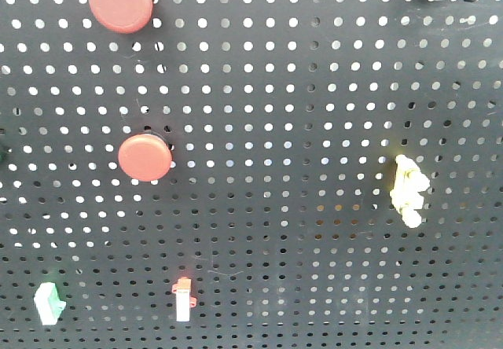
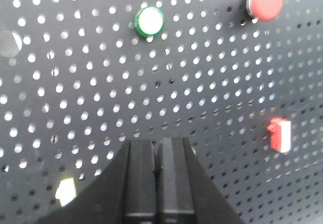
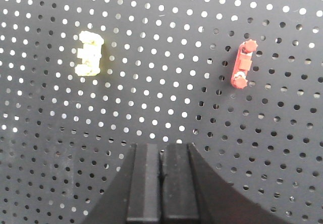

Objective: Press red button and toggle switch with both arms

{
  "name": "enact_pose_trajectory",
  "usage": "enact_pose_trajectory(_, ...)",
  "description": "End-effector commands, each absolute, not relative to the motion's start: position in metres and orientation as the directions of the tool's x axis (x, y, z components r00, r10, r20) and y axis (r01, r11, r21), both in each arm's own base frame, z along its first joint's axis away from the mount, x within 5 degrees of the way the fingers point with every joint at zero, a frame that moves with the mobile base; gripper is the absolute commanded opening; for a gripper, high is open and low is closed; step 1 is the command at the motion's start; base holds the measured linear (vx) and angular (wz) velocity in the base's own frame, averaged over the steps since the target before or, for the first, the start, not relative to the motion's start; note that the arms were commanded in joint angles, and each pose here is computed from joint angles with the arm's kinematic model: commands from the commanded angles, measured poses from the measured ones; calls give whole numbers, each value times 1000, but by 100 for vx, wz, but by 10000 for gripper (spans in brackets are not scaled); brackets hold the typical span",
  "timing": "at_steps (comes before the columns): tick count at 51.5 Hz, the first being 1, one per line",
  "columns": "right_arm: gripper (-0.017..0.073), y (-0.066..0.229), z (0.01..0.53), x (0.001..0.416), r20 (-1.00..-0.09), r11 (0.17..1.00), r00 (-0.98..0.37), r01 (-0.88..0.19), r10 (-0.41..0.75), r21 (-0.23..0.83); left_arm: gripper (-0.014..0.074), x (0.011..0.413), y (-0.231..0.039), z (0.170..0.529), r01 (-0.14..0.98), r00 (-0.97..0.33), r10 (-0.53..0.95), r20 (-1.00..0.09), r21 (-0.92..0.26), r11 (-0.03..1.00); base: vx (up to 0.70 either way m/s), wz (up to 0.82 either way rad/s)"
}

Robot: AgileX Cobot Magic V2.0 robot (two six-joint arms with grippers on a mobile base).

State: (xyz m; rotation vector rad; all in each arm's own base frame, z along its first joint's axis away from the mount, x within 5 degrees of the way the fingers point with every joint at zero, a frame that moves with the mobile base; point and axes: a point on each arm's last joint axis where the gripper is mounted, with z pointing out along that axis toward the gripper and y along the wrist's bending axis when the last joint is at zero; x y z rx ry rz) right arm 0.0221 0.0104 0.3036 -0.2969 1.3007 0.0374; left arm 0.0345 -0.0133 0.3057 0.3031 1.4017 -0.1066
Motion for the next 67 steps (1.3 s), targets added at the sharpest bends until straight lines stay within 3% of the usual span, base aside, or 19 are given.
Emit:
enact_pose_trajectory(1, -3, 7, 318, 19, -929, 973, 352, -147, -115, -176, 2, 41, -9, 304, 147, 194, 121, -973, 151, 978, 0, 1)
enact_pose_trajectory(13, -3, 7, 318, 19, -929, 973, 351, -148, -115, -176, 2, 51, -3, 231, 32, 72, 86, -994, 88, 996, 0, 0)
enact_pose_trajectory(22, -3, 7, 318, 19, -929, 973, 352, -147, -115, -176, 2, 57, -1, 191, 26, 44, -63, -997, -62, 998, 0, 0)
enact_pose_trajectory(67, -3, 7, 318, 19, -929, 973, 351, -149, -115, -176, 2, 57, -1, 189, 23, -5, -75, -997, -75, 997, 0, 0)
